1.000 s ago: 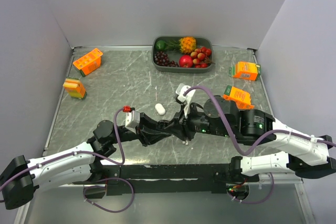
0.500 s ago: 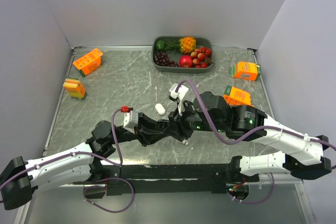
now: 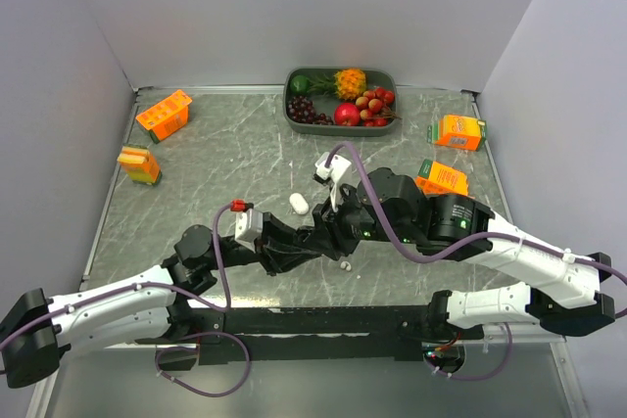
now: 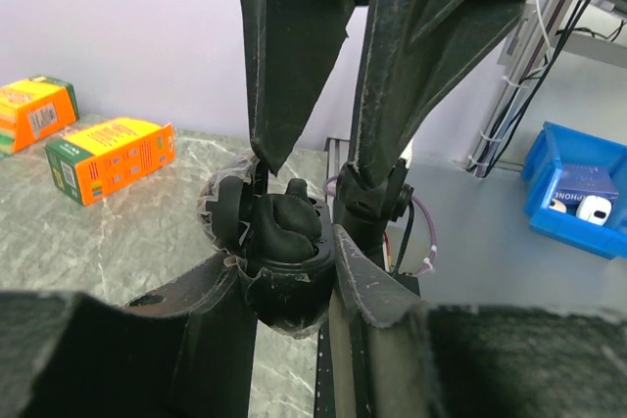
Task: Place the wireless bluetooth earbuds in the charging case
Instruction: Adjust the earbud with the charging case.
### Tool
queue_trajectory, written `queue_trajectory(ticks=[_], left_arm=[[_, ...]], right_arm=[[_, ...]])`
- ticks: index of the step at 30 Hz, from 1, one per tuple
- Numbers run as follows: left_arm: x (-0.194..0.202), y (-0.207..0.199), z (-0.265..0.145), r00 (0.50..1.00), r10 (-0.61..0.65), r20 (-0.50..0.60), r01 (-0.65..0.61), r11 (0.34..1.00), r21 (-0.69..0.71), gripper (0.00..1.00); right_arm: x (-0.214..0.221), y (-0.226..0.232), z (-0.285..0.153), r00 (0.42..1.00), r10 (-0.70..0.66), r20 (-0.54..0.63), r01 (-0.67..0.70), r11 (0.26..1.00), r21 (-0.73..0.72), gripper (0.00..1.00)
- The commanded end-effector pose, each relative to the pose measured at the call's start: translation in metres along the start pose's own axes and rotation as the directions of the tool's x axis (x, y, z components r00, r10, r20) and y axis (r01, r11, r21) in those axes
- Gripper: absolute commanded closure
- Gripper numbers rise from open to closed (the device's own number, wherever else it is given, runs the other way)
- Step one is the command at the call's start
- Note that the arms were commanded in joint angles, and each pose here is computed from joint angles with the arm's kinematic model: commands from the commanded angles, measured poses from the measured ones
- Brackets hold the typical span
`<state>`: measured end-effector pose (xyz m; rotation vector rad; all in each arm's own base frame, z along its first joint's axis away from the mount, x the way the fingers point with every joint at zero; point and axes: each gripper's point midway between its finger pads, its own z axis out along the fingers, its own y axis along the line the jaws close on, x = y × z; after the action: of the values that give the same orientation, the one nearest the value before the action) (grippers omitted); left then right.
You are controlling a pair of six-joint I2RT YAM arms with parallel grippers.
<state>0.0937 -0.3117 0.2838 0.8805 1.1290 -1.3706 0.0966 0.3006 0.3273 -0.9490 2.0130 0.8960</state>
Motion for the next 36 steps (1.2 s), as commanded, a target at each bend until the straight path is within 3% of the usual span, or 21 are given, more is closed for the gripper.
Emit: queue_trajectory(ticks=[1,23,36], left_arm=[[-0.026,-0.007,0.009,0.997,0.038,0.065,-0.040,0.999,0.025,0.99],[-0.034,-0.013,0.011,0.995,0.046,0.093,-0.048,0.999,0.021,0.99],[-0.034,0.000,0.011,0.995,0.036,0.096,-0.031,0.998,-0.048,0.99]], right_arm=[[-0.009,0.000,0.000,1.000,0.021,0.021,-0.021,1.000,0.005,0.55],[0.006,-0.021,0.009,0.999,0.030,-0.032,-0.026,0.993,0.112,0.55],[-0.009,-0.018,-0.005,0.997,0.053,0.052,-0.057,0.994,0.097,0.50]])
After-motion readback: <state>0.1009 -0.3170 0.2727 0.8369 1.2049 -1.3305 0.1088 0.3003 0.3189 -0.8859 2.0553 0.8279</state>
